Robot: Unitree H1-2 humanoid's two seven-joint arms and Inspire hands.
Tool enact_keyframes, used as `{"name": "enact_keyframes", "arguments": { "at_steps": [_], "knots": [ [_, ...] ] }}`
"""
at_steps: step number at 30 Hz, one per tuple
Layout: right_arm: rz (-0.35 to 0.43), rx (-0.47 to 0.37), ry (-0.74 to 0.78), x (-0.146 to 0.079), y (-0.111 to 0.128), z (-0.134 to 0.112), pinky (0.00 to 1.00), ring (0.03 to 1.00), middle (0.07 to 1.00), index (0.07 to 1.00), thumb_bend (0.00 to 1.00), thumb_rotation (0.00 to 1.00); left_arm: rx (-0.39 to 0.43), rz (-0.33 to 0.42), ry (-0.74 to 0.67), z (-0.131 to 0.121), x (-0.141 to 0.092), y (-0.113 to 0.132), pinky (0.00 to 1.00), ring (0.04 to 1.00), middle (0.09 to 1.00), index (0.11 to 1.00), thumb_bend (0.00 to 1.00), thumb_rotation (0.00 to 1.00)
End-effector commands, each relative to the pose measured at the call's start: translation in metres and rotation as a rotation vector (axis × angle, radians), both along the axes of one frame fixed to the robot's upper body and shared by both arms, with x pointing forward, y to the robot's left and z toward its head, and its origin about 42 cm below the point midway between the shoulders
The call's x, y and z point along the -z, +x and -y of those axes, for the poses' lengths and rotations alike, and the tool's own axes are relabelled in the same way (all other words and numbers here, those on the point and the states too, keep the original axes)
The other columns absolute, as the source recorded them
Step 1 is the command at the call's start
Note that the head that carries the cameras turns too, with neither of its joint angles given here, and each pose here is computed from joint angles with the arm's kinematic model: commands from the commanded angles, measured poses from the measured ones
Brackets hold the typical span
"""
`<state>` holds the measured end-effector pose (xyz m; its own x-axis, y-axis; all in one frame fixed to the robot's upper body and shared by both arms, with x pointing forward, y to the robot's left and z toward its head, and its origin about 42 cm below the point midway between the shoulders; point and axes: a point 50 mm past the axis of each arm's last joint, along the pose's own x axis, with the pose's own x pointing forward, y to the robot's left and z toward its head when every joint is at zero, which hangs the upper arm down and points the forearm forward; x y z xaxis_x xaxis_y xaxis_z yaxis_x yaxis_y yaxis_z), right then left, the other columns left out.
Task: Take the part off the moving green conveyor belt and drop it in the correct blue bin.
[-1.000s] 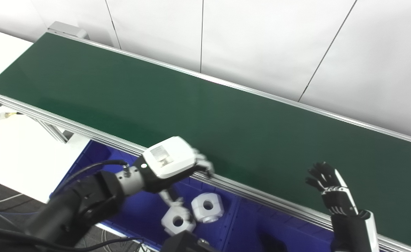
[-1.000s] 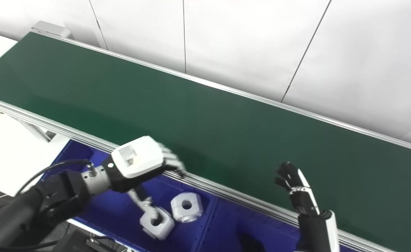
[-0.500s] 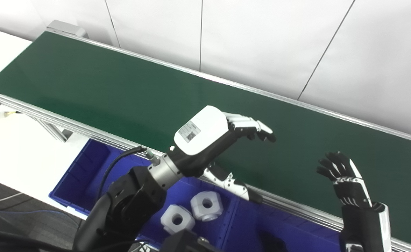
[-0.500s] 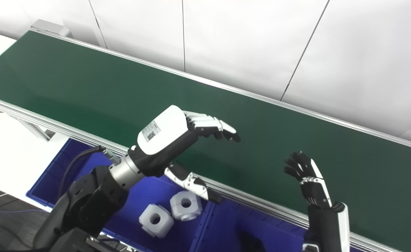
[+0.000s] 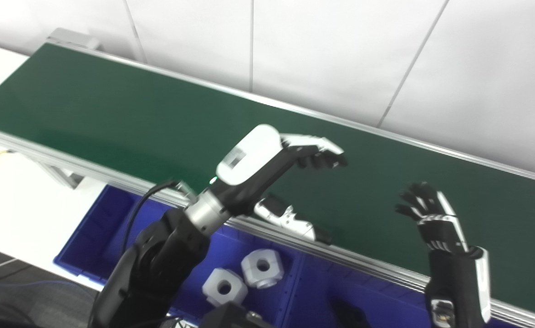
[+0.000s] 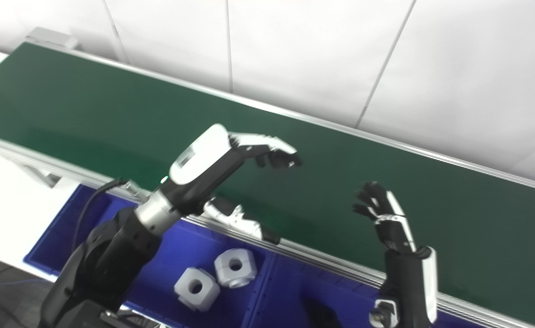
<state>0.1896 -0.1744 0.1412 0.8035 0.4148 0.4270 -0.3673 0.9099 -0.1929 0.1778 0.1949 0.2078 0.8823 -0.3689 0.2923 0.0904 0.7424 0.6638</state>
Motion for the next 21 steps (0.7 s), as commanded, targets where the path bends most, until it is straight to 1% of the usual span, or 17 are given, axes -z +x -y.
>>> {"name": "enact_keyframes", "arguments": {
  "at_steps": [1,4,5,8,11,12,16,17,19,21],
  "knots": [
    [0.037,0.006,0.008,-0.012,-0.007,0.000,0.76,0.837,0.873,0.891,0.97,0.98,-0.024,0.011,-0.141,0.003,-0.002,-0.009,0.51,0.605,0.654,0.673,0.78,0.58],
    [0.033,0.014,-0.004,-0.016,-0.012,-0.003,0.79,0.849,0.877,0.891,0.98,1.00,-0.008,-0.075,-0.335,0.006,0.007,-0.019,0.50,0.605,0.669,0.683,0.77,0.61],
    [0.027,0.007,-0.005,-0.018,-0.015,-0.005,0.81,0.865,0.883,0.886,0.97,0.99,0.006,-0.106,-0.392,0.007,0.011,-0.025,0.52,0.617,0.683,0.694,0.76,0.61],
    [0.002,-0.010,-0.010,-0.022,-0.020,-0.012,0.83,0.882,0.892,0.884,0.96,0.99,0.033,-0.172,-0.479,0.008,0.020,-0.041,0.56,0.636,0.695,0.708,0.77,0.63],
    [-0.050,-0.014,0.005,-0.022,-0.024,-0.020,0.83,0.879,0.890,0.890,0.97,0.99,0.061,-0.245,-0.572,0.009,0.026,-0.055,0.60,0.663,0.710,0.733,0.80,0.63],
    [-0.071,-0.013,0.013,-0.020,-0.024,-0.022,0.82,0.875,0.889,0.890,0.97,0.98,0.068,-0.265,-0.587,0.010,0.029,-0.060,0.61,0.671,0.714,0.741,0.80,0.63],
    [-0.138,-0.006,0.039,-0.013,-0.025,-0.030,0.79,0.854,0.877,0.896,1.00,0.99,0.100,-0.335,-0.594,0.010,0.036,-0.071,0.72,0.756,0.795,0.831,0.83,0.68],
    [-0.149,-0.006,0.038,-0.013,-0.026,-0.031,0.79,0.854,0.877,0.896,1.00,0.99,0.112,-0.343,-0.587,0.010,0.037,-0.070,0.72,0.758,0.797,0.834,0.83,0.68],
    [-0.160,-0.003,0.029,-0.012,-0.028,-0.031,0.79,0.852,0.877,0.896,0.97,0.99,0.129,-0.345,-0.562,0.010,0.038,-0.066,0.75,0.784,0.824,0.871,0.82,0.68],
    [-0.159,0.011,0.007,-0.009,-0.030,-0.029,0.78,0.847,0.873,0.893,0.95,0.99,0.139,-0.345,-0.541,0.011,0.043,-0.058,0.76,0.797,0.836,0.889,0.86,0.71]
  ]
}}
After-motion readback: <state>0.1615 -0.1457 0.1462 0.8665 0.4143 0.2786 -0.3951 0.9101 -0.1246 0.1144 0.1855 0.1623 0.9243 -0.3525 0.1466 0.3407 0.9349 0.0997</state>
